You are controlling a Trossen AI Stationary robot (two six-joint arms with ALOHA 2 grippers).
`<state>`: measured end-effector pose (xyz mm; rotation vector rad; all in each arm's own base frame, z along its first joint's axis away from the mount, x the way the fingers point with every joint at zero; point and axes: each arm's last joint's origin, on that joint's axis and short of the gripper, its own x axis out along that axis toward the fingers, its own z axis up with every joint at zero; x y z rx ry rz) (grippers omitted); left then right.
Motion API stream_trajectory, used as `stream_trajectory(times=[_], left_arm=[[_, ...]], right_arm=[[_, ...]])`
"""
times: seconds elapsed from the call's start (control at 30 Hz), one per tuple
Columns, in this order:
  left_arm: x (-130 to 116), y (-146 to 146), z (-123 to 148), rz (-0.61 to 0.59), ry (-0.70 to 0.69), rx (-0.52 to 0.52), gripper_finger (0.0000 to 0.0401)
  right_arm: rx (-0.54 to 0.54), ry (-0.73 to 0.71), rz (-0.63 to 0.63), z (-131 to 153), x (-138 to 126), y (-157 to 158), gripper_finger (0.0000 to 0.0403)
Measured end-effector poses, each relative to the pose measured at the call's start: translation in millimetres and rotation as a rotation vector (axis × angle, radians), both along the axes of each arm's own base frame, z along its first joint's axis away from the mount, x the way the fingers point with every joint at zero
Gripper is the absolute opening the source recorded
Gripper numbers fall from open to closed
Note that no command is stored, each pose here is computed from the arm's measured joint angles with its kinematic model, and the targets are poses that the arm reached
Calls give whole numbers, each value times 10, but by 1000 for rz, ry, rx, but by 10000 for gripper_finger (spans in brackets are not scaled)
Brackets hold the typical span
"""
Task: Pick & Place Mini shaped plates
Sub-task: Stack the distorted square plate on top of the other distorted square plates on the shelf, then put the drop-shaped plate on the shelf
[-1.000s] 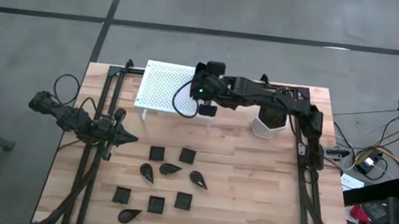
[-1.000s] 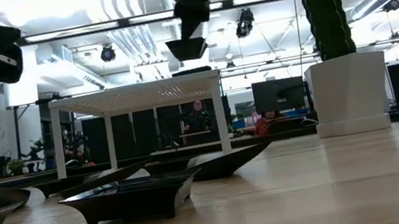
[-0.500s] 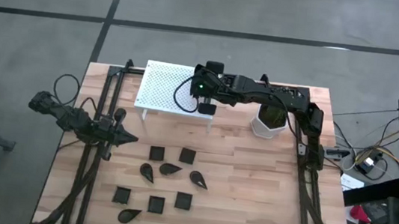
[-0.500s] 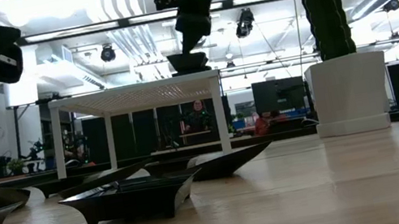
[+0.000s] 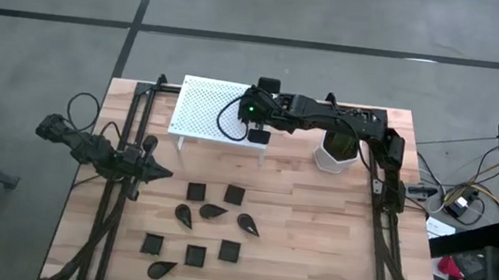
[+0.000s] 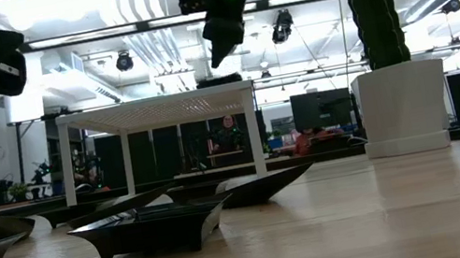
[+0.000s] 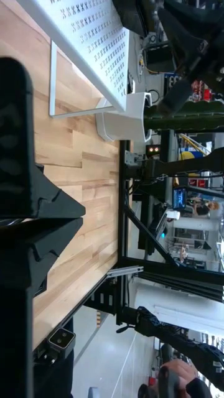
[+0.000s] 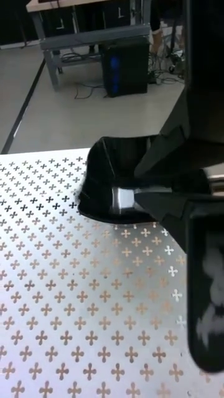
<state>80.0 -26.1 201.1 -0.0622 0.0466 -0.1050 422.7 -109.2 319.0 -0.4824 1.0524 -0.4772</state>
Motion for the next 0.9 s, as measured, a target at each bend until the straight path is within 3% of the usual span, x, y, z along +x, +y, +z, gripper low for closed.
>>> stream_trajectory(times=[0.2, 0.33, 0.47, 0.63, 0.9], left_arm=[[0, 0, 1, 0, 0, 0, 0], [0, 0, 0, 0, 0, 0, 0], [0, 0, 0, 0, 0, 0, 0], [0, 0, 0, 0, 0, 0, 0], [0, 0, 0, 0, 0, 0, 0]], right_arm=[[-1, -4, 9, 16, 1, 41, 95], [15, -47, 7, 151, -60, 182, 105], [34, -101, 27, 382, -196, 422, 86], [151, -220, 95, 693, -413, 810, 21], [224, -307, 211, 724, -681, 1511, 8]])
